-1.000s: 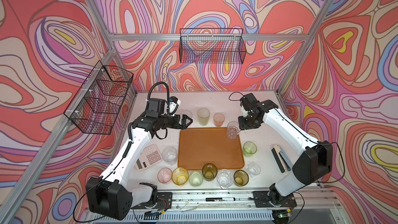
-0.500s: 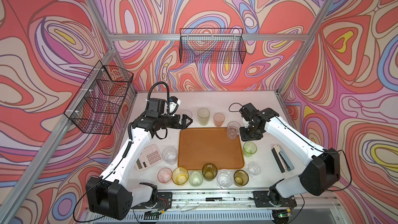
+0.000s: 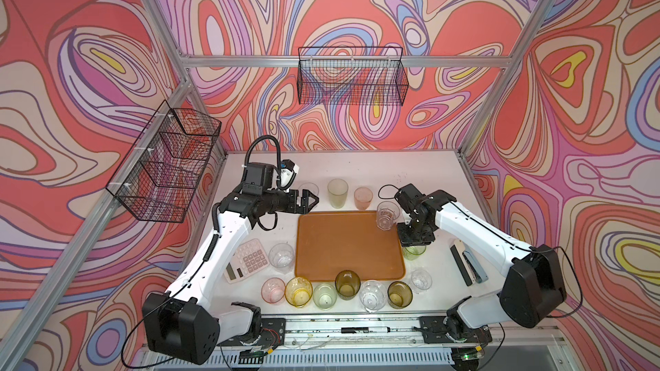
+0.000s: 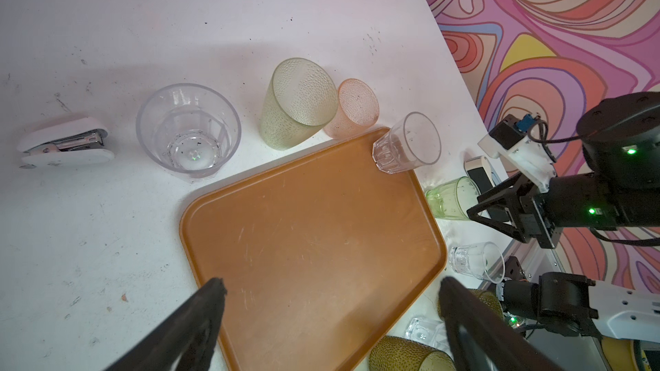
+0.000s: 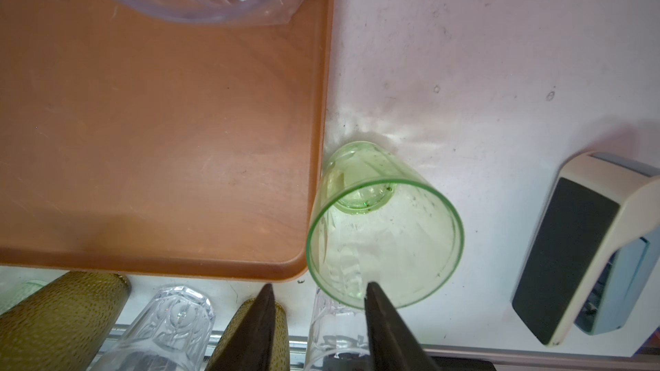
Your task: Place the glasses into the tray
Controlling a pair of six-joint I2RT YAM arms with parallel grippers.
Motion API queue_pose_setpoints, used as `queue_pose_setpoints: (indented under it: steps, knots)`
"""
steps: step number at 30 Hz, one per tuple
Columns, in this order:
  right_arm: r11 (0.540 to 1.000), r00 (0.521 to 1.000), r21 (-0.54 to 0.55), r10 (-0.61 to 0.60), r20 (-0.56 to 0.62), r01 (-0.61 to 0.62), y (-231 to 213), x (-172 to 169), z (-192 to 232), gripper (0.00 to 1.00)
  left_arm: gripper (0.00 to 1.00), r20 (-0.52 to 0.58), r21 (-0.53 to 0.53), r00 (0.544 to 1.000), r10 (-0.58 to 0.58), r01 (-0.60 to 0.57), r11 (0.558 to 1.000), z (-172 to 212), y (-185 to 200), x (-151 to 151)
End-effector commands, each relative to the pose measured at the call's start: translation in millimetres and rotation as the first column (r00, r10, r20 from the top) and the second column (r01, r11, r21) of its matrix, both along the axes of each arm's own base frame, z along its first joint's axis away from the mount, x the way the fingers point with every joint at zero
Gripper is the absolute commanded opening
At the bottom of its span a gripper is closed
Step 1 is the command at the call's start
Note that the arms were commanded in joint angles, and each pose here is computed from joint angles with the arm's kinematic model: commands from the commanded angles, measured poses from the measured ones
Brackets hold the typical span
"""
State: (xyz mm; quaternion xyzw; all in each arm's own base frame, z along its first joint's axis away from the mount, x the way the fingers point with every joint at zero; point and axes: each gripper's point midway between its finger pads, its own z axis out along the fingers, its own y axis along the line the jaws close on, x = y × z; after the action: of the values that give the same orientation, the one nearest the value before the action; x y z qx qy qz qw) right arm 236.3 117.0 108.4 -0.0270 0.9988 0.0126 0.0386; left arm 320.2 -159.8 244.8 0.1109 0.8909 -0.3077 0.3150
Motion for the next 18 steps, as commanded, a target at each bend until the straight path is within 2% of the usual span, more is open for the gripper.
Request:
queue_pose_setpoints:
  steps: [1,18]
  knots:
    - [0.999,0.999,0.035,-0.026,0.029,0.025,6.4,3.5,-3.7,0.41,0.96,0.002,0.003,1.000,-0.005,0.005,1.000,-0.7,-1.7,-1.9]
    - [1.000,1.000,0.013,-0.018,-0.010,0.018,5.7,1.7,-27.7,0.26,0.94,-0.007,0.002,1.000,-0.013,0.013,1.000,-3.0,-4.0,-1.9]
